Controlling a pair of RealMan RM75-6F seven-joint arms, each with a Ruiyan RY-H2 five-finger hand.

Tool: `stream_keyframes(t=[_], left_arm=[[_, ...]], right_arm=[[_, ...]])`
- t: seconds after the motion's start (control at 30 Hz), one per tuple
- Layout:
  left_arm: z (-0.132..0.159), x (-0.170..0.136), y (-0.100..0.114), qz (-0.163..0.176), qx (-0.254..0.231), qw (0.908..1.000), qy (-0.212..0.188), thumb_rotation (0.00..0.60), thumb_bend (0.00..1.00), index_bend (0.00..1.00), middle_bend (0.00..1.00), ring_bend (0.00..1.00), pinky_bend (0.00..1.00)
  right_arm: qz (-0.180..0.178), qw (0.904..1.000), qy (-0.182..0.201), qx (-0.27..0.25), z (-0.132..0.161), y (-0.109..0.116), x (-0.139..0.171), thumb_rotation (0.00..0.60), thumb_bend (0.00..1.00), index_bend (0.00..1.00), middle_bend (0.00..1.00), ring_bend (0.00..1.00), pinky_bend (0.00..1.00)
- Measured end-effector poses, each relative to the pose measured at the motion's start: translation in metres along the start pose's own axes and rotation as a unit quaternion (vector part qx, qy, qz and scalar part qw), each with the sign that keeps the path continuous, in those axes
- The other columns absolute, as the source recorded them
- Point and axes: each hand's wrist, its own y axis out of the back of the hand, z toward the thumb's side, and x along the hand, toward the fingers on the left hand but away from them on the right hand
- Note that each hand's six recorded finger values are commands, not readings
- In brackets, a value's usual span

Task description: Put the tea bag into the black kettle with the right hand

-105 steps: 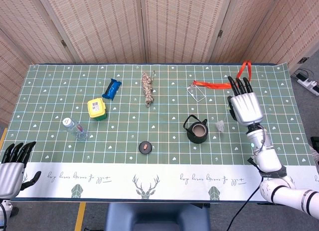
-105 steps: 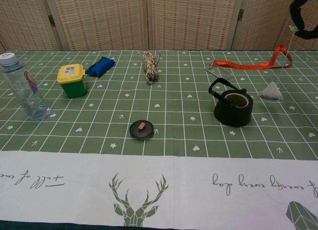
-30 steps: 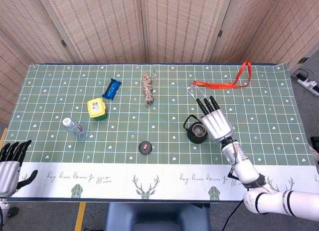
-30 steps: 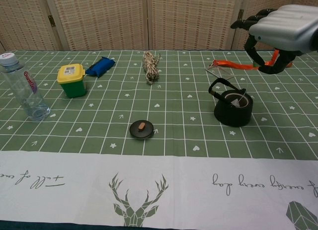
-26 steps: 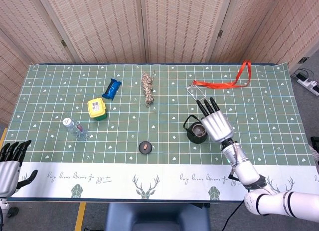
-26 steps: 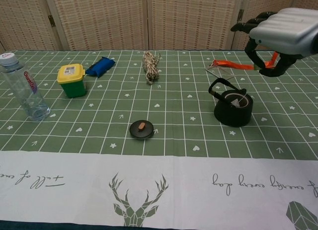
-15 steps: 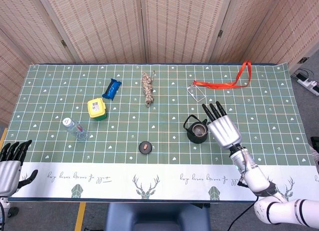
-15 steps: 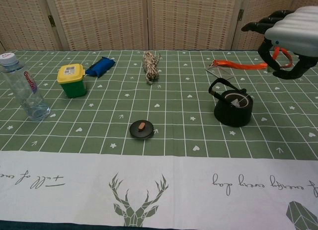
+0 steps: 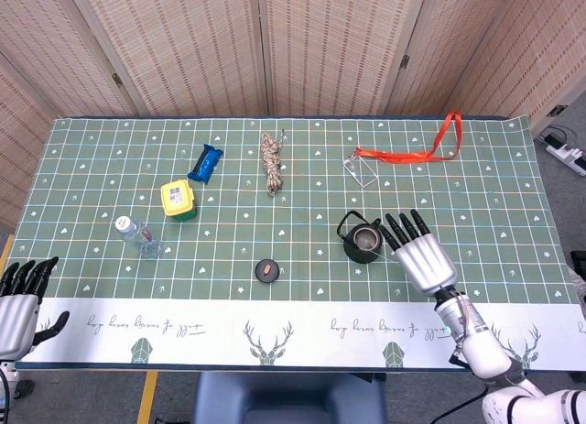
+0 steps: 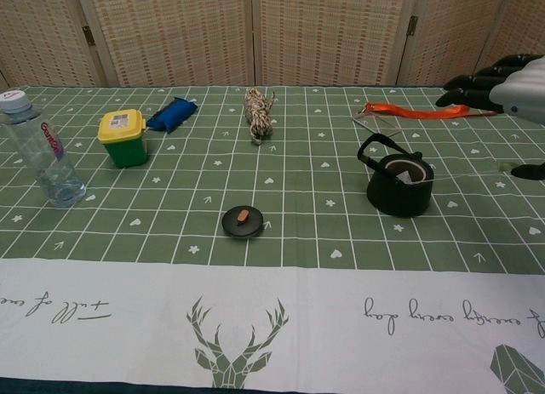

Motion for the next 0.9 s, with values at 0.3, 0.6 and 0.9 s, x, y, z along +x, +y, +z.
stream_keyframes(t=[0.3,0.6,0.9], left_arm=[[0.001,0.001,-0.002,-0.003,0.004,1.0,0.0,0.6,0.27,0.0,0.08,0.05,0.02],[0.001,0.0,0.0,0.002,0.003,1.0,-0.001,0.6,0.27,0.0,0.08,0.05,0.02],[0.007,-0.003,0.0,0.004,0.004,0.9999,-0.01,0.6,0.27,0.0,0.08,0.05,0.02]], right_arm=[[0.007,0.9999,-0.005,-0.008,-0.006,-0.008,0.015,0.6,0.29,0.0,0.0,0.0,0.0],[-0.007,0.9988,-0.021,-0.044,-0.015,-0.012,0.033,0.6,0.29,0.0,0.0,0.0,0.0],[-0.03,0.979,-0.15,-0.135,-0.072,-0.034,0.091,0.6,0.29,0.0,0.0,0.0,0.0]])
